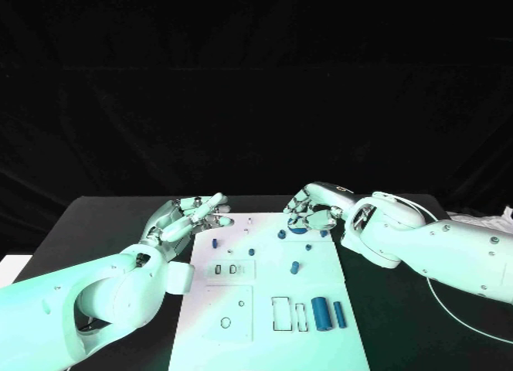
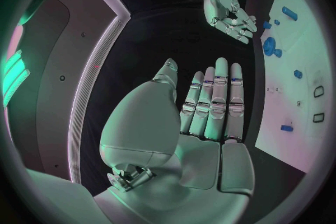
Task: Assemble the parts on the task board
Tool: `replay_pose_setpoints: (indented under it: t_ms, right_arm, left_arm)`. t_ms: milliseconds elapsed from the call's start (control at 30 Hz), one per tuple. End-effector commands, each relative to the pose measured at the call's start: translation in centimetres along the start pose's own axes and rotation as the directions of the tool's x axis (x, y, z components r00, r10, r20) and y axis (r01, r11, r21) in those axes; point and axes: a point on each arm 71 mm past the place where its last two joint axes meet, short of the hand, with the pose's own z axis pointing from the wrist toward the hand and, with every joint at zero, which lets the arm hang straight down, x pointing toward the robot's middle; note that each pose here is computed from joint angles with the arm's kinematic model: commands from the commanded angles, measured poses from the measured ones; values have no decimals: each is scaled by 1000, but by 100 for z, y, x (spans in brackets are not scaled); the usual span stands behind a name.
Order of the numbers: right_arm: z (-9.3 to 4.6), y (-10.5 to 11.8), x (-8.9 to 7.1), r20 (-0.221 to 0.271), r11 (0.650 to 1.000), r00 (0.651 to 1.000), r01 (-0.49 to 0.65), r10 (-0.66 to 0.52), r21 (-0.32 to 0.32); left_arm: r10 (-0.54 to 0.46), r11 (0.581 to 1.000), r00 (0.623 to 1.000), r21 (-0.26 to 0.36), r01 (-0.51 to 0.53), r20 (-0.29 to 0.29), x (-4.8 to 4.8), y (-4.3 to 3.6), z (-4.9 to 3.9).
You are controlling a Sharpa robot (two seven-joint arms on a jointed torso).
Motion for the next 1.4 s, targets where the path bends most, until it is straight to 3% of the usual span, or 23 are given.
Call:
replay_pose_setpoints:
  t_ms: [33,333,700,1400]
  right_arm:
    - [35,21,25,-65,972,971,233,-231,28]
    - [134,101,46,-116,951,945,309,-305,22]
    - [231,151,125,-191,932,917,362,-351,23]
    - [287,158,147,-196,932,916,363,-351,25]
  left_arm:
    - [-10,1000,999,10,11,-49,84,-48,-19]
    - [-19,1000,997,14,20,-71,164,-90,-51]
    - [-21,999,998,26,22,-52,98,-105,-40]
    - [-20,1000,999,22,21,-43,49,-110,-43]
